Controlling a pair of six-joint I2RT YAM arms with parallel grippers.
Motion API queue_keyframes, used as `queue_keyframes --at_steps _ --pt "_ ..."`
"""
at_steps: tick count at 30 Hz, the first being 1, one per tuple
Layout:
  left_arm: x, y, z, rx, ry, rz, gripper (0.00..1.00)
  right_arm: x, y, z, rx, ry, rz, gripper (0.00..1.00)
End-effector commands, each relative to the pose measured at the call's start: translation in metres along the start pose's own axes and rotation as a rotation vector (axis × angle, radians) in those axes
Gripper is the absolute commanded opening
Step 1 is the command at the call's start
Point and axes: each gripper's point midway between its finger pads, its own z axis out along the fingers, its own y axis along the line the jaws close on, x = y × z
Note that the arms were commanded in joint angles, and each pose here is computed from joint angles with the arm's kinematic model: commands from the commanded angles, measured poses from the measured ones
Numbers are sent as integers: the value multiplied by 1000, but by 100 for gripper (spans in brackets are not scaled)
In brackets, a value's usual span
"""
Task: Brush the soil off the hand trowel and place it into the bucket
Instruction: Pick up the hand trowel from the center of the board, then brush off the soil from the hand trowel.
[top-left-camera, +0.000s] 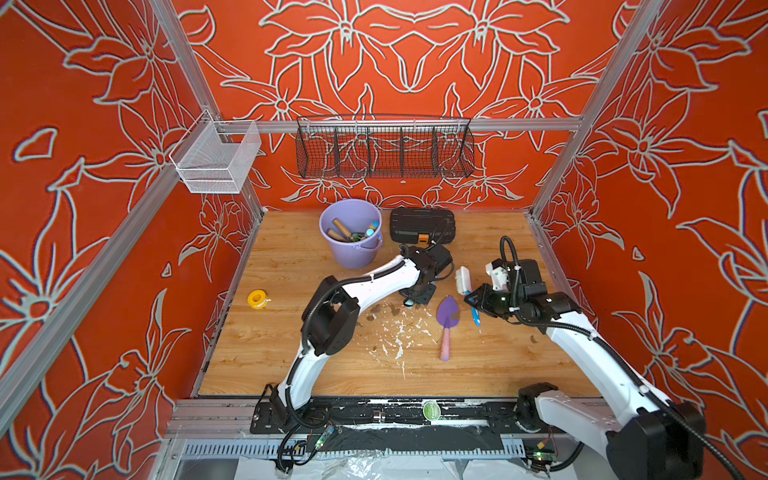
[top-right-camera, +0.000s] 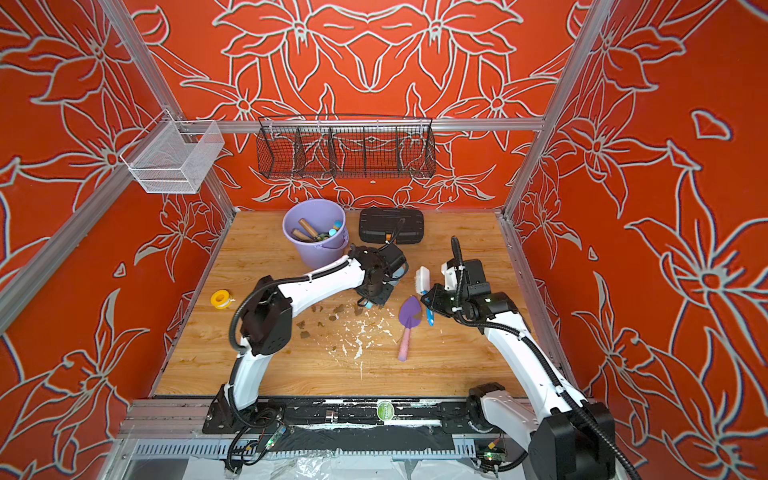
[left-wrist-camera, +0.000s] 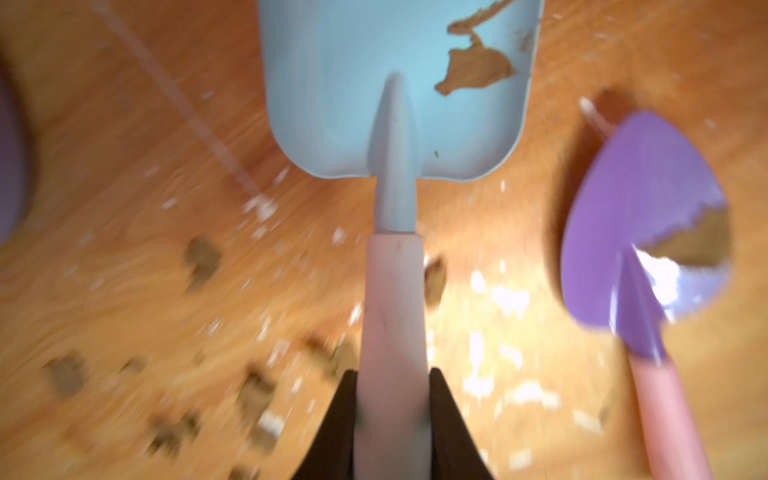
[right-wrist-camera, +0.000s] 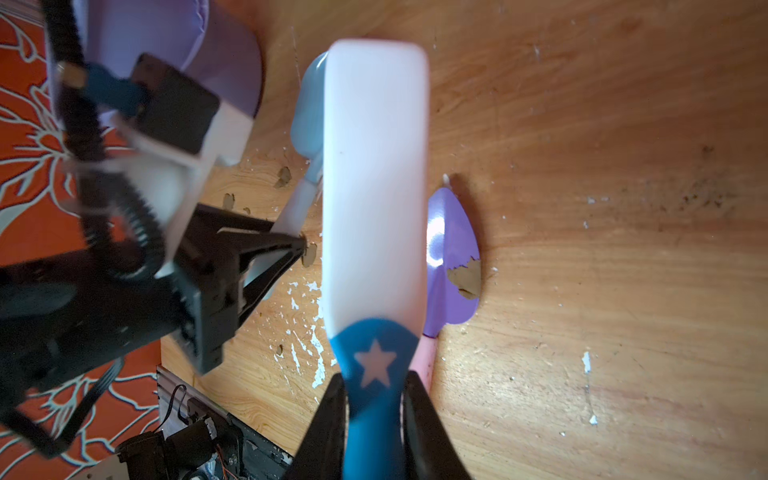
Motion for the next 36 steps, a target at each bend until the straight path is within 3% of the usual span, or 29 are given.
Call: queue_keyframes --at_steps 1,7,14,28,36 --pt "45 16 -43 -5 83 -13 0 -16 34 -10 -76 -30 -96 0" --pt "83 21 -73 64 90 -87 0 -23 85 -12 -167 -30 -216 0" --pt "98 21 -85 104 93 -132 0 0 123 12 -154 65 -353 0" --pt "92 20 -88 129 73 -134 0 48 137 53 -71 204 -474 0" --pt "96 21 -88 127 75 -142 0 43 109 71 99 198 -519 0"
